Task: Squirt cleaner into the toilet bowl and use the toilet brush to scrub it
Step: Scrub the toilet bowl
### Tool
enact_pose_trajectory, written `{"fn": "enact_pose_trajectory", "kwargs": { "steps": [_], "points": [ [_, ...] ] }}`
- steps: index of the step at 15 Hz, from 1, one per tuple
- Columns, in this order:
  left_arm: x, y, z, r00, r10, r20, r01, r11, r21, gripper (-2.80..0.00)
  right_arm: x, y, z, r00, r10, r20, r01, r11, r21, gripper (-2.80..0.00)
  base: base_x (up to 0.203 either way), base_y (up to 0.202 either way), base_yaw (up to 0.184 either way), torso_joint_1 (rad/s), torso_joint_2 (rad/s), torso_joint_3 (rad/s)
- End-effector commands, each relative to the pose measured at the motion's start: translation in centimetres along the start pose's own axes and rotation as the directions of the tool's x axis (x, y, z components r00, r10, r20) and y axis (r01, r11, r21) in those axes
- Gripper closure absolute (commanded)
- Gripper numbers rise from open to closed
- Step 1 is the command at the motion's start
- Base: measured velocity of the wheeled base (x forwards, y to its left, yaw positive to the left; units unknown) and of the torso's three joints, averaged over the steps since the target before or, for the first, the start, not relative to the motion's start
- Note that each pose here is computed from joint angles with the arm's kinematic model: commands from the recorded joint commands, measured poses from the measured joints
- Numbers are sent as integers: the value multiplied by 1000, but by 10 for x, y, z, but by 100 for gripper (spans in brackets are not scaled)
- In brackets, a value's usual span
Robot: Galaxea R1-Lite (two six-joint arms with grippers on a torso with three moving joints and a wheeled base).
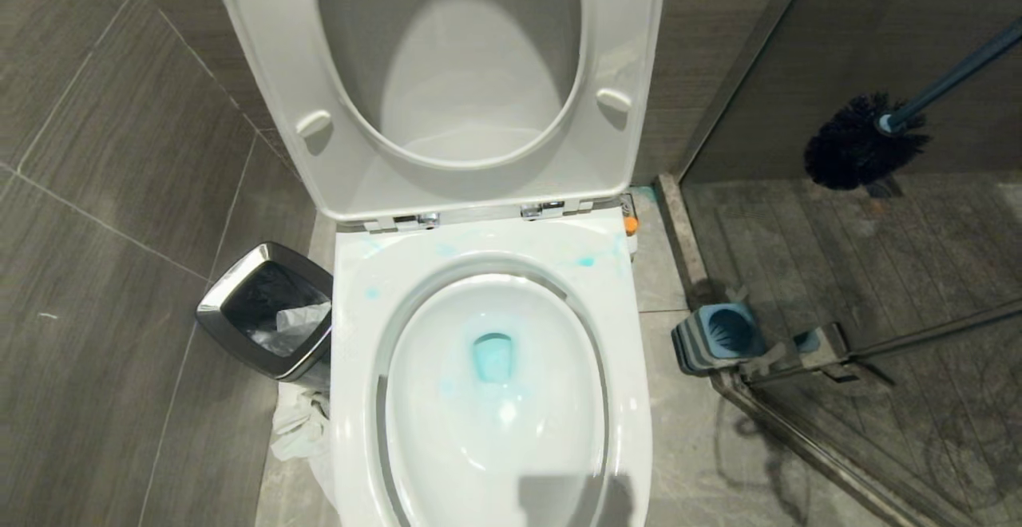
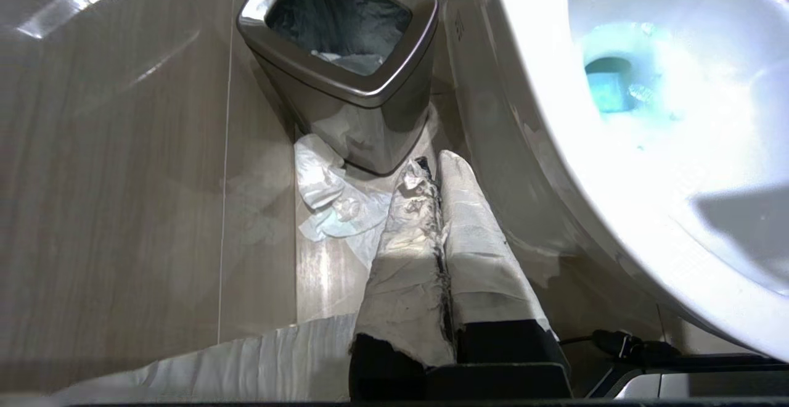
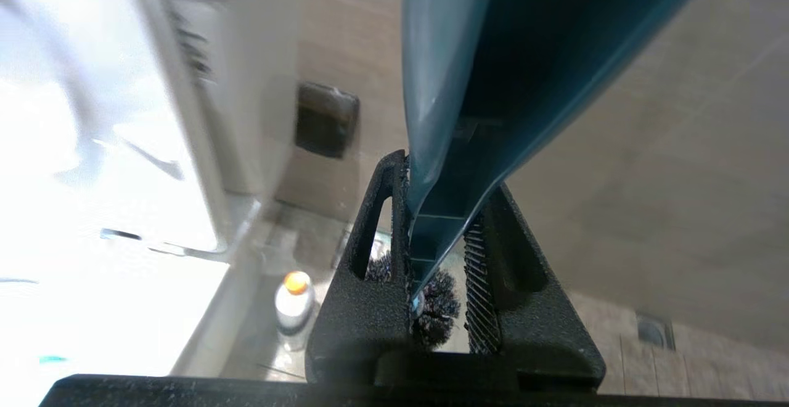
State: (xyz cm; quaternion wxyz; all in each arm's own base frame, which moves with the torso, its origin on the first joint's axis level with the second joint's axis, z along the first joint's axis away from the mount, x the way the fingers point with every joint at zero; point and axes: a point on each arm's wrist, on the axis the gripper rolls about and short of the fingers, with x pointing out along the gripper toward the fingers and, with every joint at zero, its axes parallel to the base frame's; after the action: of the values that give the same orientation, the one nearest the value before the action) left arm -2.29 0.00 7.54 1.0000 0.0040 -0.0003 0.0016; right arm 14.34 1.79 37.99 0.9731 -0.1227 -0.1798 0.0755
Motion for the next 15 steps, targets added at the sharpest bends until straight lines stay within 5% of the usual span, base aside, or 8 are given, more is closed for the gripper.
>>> {"fn": "enact_pose_trajectory", "kwargs": {
  "steps": [1,8,15],
  "points": [
    [0,0,0,1000,1,-1,-1,1000,0,0,6,7,-3,999,36,-6,-36,999,9,0,0,0,0,0,0,200],
    [0,0,0,1000,0,-2,0,1000,0,0,27,83,-12,977,194,-85,-185,977,107,0,0,0,0,0,1,197],
    [0,0,0,1000,1,-1,-2,1000,-5,0,78,182,-65,934,300,-194,-281,952,119,0,0,0,0,0,2,122]
  ]
}}
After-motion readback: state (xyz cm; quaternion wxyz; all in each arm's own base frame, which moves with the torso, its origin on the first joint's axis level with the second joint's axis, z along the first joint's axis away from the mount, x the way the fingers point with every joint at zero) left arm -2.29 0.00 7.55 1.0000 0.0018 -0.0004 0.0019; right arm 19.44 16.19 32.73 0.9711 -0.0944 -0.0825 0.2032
